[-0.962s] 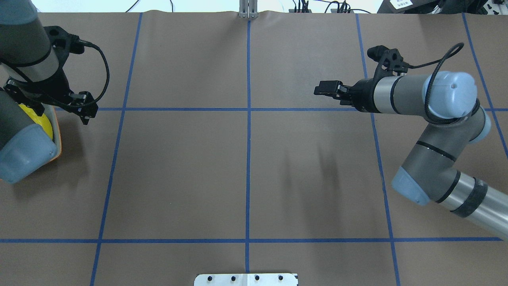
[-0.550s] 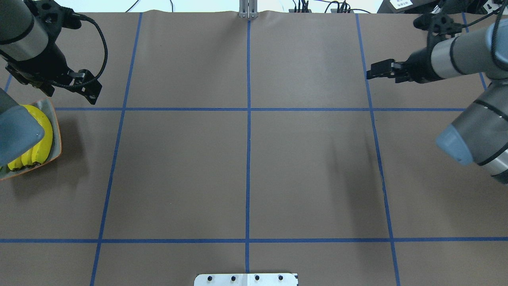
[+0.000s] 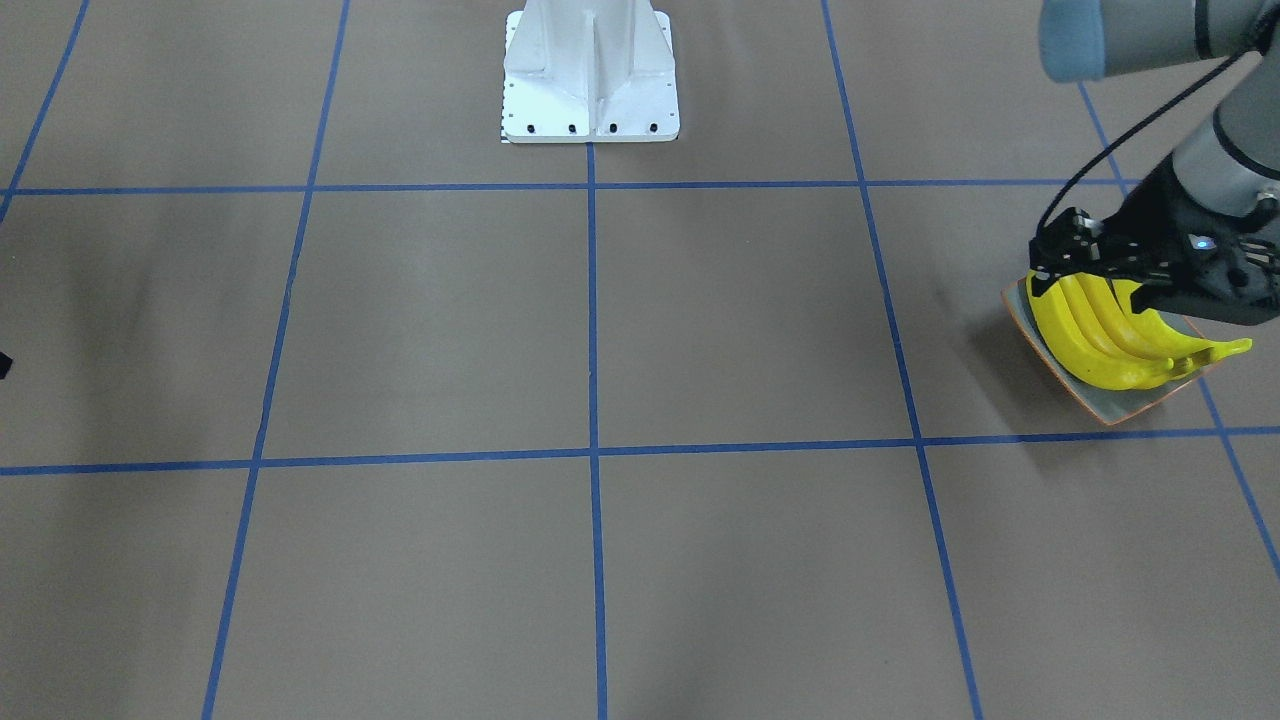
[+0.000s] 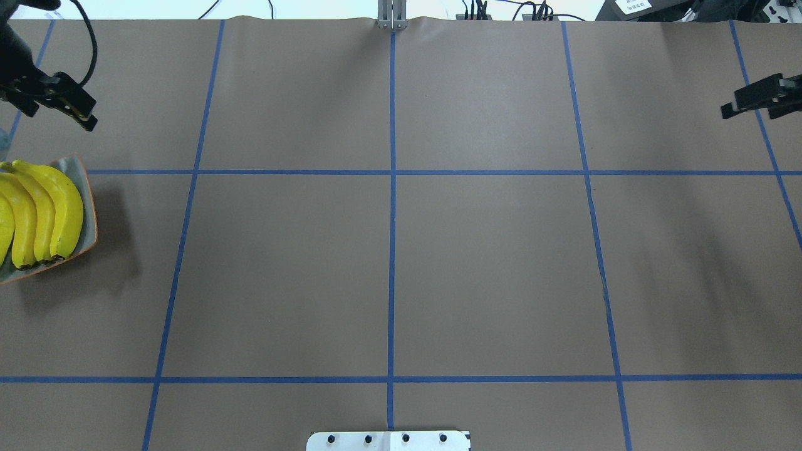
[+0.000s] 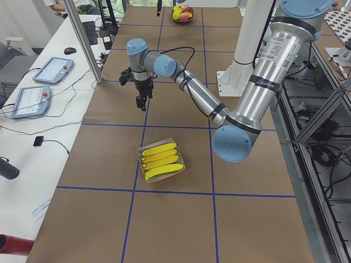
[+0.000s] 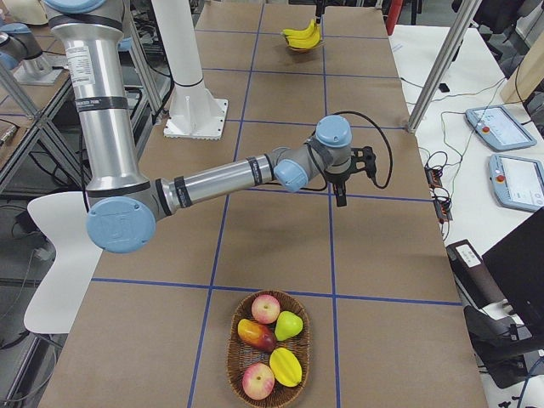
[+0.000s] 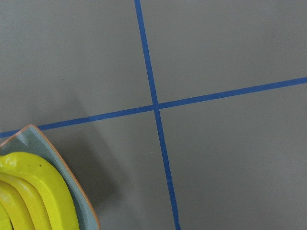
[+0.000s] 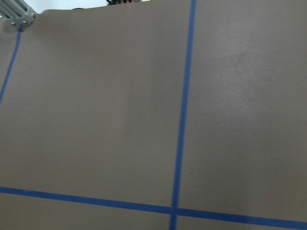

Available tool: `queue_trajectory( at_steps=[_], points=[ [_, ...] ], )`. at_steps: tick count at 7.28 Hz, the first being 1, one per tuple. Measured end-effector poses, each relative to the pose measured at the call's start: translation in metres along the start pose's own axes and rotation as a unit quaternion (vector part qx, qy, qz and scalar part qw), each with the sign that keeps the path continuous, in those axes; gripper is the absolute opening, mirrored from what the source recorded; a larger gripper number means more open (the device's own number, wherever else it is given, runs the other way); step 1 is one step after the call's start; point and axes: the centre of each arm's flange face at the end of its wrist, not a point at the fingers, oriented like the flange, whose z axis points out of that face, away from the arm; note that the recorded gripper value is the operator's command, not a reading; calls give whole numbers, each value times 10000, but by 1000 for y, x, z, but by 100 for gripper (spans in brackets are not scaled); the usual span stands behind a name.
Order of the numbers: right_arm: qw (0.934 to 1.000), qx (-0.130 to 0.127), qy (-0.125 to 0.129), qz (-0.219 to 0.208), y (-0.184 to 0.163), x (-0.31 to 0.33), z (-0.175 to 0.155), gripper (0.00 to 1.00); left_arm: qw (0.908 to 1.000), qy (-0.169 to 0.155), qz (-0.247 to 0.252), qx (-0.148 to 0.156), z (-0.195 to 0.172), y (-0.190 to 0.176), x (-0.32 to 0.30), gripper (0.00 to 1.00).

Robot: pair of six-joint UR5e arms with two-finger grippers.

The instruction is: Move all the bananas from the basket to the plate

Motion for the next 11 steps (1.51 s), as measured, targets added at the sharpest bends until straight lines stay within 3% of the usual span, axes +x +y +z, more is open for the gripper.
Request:
queue_trajectory(
  at_steps=[2, 5, 11],
  points=[
    [9991, -309, 218, -191, 16, 51, -13, 100, 9998, 134, -109, -41, 14, 6, -75, 100],
    [9977, -599, 238, -192, 28, 78, -25, 100, 9982, 310, -506, -112, 43, 36, -150, 100],
    [9955, -806, 226, -440, 34, 69, -11, 100, 9962, 298, -800, -174, 61, 68, -187, 100]
  ],
)
